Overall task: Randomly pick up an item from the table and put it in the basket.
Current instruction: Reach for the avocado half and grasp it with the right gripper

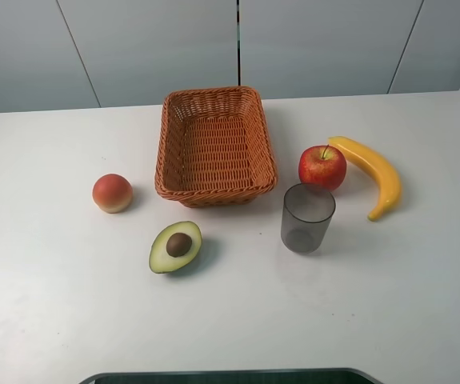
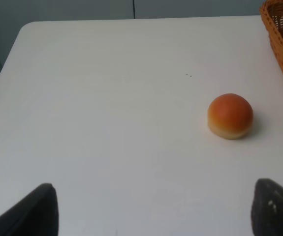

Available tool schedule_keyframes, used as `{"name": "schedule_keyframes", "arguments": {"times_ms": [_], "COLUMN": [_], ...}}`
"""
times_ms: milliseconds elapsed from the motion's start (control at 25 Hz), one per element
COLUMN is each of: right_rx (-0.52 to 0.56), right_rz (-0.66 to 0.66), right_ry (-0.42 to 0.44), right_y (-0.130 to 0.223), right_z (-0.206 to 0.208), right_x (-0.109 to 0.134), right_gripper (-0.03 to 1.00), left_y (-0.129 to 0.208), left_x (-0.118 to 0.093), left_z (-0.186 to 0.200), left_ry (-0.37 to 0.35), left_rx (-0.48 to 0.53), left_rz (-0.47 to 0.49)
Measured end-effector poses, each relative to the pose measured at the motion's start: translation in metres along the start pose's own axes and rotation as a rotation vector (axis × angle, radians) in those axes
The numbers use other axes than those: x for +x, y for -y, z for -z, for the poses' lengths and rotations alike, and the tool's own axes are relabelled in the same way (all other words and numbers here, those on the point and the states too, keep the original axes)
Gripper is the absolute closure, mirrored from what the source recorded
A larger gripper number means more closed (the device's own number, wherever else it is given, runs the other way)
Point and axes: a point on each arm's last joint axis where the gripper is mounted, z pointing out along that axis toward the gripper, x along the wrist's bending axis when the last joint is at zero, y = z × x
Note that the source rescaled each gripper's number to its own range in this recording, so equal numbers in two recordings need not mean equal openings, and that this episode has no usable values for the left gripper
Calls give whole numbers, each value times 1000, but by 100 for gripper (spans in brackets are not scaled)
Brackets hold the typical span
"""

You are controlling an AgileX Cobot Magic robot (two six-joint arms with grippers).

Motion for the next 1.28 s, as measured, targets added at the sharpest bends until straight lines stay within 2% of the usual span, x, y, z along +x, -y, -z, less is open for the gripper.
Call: {"name": "schedule_keyframes", "arguments": {"times_ms": [1280], "right_rx": [0], "right_rz": [0], "right_ry": [0], "right_y": [0], "right_z": [0], "right_x": [0], "right_gripper": [-3], "left_y": [0], "left_x": [0], "left_z": [0], "left_ry": [0], "left_rx": [0], "left_rz": [0]}}
